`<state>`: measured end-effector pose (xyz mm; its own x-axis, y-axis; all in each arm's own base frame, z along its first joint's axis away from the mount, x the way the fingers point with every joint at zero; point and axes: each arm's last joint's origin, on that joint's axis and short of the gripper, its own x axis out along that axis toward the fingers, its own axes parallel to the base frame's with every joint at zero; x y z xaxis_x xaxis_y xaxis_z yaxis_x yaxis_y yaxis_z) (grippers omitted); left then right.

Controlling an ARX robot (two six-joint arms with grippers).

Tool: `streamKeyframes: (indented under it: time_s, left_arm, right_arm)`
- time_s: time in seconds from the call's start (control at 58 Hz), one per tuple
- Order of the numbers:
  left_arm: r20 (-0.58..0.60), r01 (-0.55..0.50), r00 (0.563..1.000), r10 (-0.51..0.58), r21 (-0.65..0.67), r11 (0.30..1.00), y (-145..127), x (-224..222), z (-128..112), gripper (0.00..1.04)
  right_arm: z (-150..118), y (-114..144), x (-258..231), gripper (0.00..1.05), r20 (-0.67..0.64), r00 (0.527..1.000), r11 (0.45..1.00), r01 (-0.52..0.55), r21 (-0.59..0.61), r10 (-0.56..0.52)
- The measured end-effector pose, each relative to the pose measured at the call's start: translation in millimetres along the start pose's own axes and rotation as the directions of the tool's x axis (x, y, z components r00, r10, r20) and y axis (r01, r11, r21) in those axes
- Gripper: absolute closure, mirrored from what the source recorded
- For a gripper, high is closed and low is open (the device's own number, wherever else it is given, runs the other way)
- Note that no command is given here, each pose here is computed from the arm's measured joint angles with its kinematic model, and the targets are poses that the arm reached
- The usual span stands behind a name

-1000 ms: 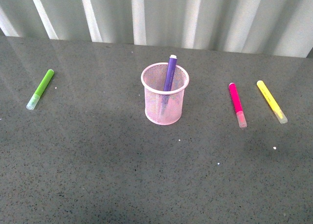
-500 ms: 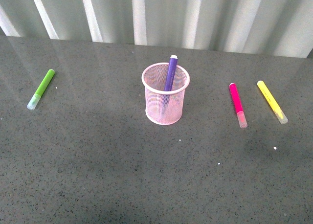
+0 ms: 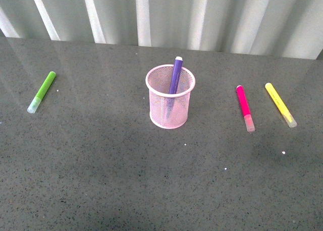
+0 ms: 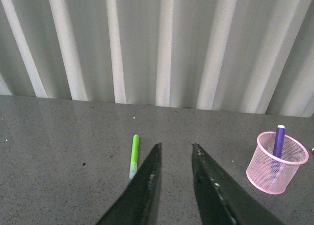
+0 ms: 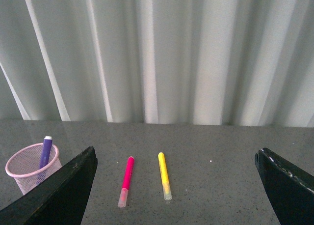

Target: Insert purple and pink pens into pink cup

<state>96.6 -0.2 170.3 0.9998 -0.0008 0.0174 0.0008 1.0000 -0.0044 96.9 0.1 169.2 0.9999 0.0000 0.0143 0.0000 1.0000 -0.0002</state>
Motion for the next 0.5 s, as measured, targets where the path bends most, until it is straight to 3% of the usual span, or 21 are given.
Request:
streamKeyframes:
  time_s: [0.414,0.448,0.5]
  left_arm:
    - [0.0,0.0,1.0,0.0,0.0,1.0,0.0,0.0,0.0,0.1]
    - [0.0,0.0,1.0,0.0,0.0,1.0,0.0,0.0,0.0,0.06]
    - [0.0,0.0,1.0,0.0,0.0,1.0,0.0,0.0,0.0,0.07]
  right_arm:
    - [0.0,0.0,0.0,0.07,0.0,1.0,1.0,0.0,0.0,0.0]
    - [0.0,0.0,0.0,0.07,0.0,1.0,1.0,0.0,0.0,0.0]
    - [0.0,0.0,0.0,0.07,0.0,1.0,1.0,0.0,0.0,0.0]
